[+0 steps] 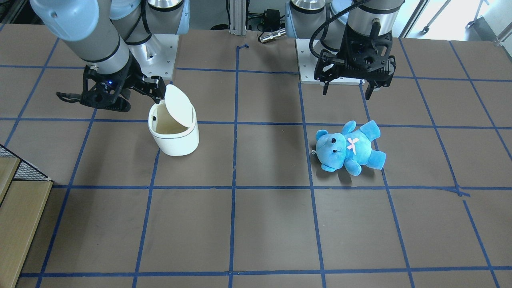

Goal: Open trash can with right arm
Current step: 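Raise the right gripper away from the opened trash can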

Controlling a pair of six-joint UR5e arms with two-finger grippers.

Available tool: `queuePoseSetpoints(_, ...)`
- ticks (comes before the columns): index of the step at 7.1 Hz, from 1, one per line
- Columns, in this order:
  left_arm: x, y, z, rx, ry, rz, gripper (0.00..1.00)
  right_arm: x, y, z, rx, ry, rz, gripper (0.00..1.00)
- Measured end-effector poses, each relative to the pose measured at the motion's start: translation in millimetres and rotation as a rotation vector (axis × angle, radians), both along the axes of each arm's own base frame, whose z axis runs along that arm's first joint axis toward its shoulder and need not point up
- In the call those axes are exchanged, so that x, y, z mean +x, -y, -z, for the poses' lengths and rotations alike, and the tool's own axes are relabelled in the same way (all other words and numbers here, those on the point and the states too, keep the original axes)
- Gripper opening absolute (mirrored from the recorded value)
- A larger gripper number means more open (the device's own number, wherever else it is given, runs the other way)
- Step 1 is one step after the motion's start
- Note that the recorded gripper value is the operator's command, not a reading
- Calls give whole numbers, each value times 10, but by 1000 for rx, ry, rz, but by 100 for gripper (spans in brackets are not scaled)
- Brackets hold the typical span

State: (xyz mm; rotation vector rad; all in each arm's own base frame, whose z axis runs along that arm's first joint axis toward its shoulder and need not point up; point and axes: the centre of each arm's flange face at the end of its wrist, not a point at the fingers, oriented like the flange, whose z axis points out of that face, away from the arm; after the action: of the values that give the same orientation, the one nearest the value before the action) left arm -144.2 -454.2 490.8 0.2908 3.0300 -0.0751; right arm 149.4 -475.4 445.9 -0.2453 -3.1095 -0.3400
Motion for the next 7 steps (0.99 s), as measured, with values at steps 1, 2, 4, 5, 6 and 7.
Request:
queuePoseSetpoints(1, 0, 0, 0, 0, 0, 0, 100, -17, 66, -252, -47, -5, 7, 100)
queuePoseSetpoints(2, 0, 0, 0, 0, 0, 0, 100, -34, 114, -424, -90, -5, 10, 100)
queuePoseSetpoints(4, 0, 0, 0, 0, 0, 0, 100, -40, 217, -606, -190, 1, 2, 100)
queuePoseSetpoints(5, 0, 0, 0, 0, 0, 0, 100, -40, 239, -632, -214, 1, 0, 100)
queuePoseSetpoints(6, 0, 0, 0, 0, 0, 0, 100, -42, 245, -637, -221, -1, -2, 100)
queuePoseSetpoints(7, 0, 0, 0, 0, 0, 0, 100, -51, 233, -641, -220, -8, -3, 100)
